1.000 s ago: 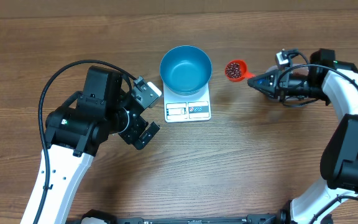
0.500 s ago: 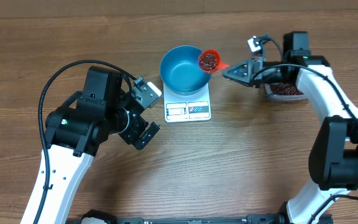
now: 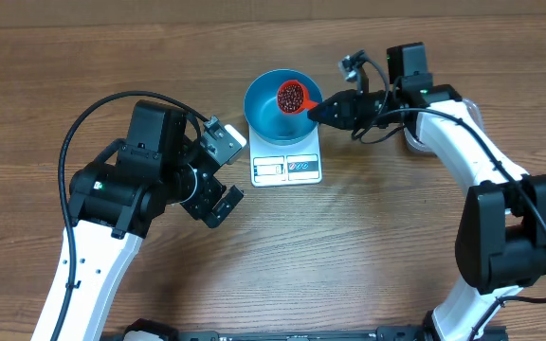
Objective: Scoop item into bowl and weigh 150g on scale
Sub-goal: 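Carry the filled cup over the teal bowl with the right gripper, then tilt the red cup to pour beans into the teal bowl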
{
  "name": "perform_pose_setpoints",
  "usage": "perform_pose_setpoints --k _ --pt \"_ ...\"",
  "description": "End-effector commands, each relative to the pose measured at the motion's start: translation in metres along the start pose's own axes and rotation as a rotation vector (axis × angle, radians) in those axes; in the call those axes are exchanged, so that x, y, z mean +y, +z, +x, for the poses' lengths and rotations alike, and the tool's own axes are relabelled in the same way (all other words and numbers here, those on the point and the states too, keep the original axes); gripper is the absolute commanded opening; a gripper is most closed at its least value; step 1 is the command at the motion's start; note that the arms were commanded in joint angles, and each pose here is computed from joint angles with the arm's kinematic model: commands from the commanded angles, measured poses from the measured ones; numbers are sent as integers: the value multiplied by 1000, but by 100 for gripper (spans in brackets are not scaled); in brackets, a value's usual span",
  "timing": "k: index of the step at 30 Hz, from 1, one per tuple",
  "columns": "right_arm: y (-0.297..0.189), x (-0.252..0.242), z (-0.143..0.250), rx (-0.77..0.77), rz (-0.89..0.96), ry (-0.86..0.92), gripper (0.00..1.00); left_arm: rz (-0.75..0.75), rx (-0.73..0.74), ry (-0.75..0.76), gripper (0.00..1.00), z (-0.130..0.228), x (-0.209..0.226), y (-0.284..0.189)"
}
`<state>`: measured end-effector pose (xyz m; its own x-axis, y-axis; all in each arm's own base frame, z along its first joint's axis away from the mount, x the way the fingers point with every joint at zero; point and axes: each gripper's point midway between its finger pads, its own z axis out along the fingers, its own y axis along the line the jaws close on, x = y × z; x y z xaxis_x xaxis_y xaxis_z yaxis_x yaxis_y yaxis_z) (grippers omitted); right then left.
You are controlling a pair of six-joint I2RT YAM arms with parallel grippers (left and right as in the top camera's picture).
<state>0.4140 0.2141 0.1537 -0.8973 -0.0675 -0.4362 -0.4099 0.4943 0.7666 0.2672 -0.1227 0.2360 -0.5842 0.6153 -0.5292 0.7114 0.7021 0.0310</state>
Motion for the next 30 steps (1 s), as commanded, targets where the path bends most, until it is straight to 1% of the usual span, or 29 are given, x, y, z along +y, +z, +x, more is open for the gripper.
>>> perform_pose_setpoints --k 1,7,14,30 --pt "9 -12 -7 -8 139 -104 4 -7 -24 -6 100 -7 2 -5" --pt "19 -7 -8 -1 253 -211 4 -7 -24 -6 100 -7 2 -5" --pt "22 -7 -16 -9 393 -259 4 -7 -24 -6 100 -7 2 -5" --pt "32 -4 -5 48 478 -356 4 -7 -24 -6 100 -7 2 -5"
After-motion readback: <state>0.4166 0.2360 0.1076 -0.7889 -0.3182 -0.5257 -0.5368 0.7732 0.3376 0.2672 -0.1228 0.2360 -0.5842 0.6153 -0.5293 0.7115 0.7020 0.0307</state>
